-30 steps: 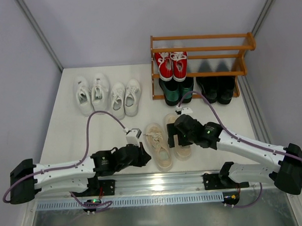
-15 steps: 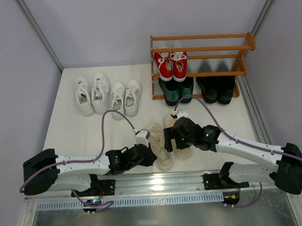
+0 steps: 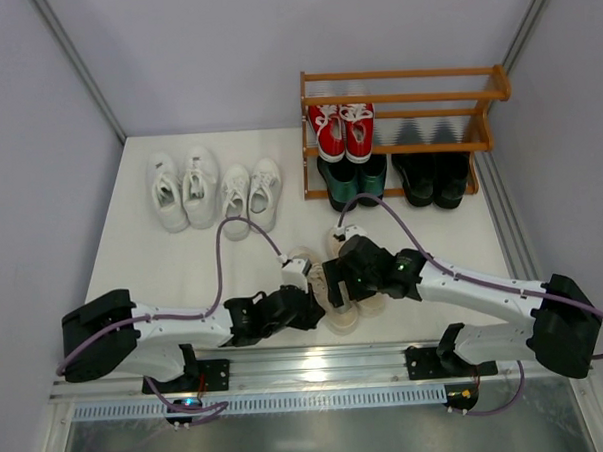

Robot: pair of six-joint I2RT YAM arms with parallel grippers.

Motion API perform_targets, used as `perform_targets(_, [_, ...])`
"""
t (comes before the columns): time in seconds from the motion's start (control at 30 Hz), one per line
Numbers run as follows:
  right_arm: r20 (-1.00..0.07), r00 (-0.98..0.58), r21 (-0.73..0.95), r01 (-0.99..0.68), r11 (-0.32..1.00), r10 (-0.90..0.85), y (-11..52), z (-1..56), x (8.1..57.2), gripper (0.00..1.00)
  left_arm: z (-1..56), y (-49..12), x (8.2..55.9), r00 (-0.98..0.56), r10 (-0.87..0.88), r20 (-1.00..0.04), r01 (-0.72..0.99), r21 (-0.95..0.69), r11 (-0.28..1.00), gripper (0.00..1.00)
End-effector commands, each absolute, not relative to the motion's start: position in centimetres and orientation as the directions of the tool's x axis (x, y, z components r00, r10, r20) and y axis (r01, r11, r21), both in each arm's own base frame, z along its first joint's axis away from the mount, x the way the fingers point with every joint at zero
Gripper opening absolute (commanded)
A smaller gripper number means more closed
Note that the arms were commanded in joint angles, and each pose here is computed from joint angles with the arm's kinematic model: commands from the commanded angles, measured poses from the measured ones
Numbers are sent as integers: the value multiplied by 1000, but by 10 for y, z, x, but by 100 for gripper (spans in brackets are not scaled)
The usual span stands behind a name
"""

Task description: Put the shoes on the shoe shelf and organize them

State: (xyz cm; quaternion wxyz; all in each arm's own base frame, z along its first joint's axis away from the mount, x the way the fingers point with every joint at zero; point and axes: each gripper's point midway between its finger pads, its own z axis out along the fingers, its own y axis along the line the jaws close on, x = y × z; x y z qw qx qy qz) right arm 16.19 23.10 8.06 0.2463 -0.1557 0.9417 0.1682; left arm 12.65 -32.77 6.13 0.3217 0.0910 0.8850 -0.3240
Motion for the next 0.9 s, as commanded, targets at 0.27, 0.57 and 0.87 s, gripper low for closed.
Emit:
perform_targets(0.27, [-548,-784,189,-455,870,-292,240,85,172,67,98,-296,137,-707,-127,-696,366,-513,777,0])
perform_targets(0.57, [-488,-781,185,-530,827,-391,252,66,168,43,120,-272,141,-675,-171,-718,340,-508,791,0])
perform_targets(0.87, [-526,-739,56,-524,850,-421,253,63,199,30,161,-224,140,-620,-246,-745,310,-520,796,0])
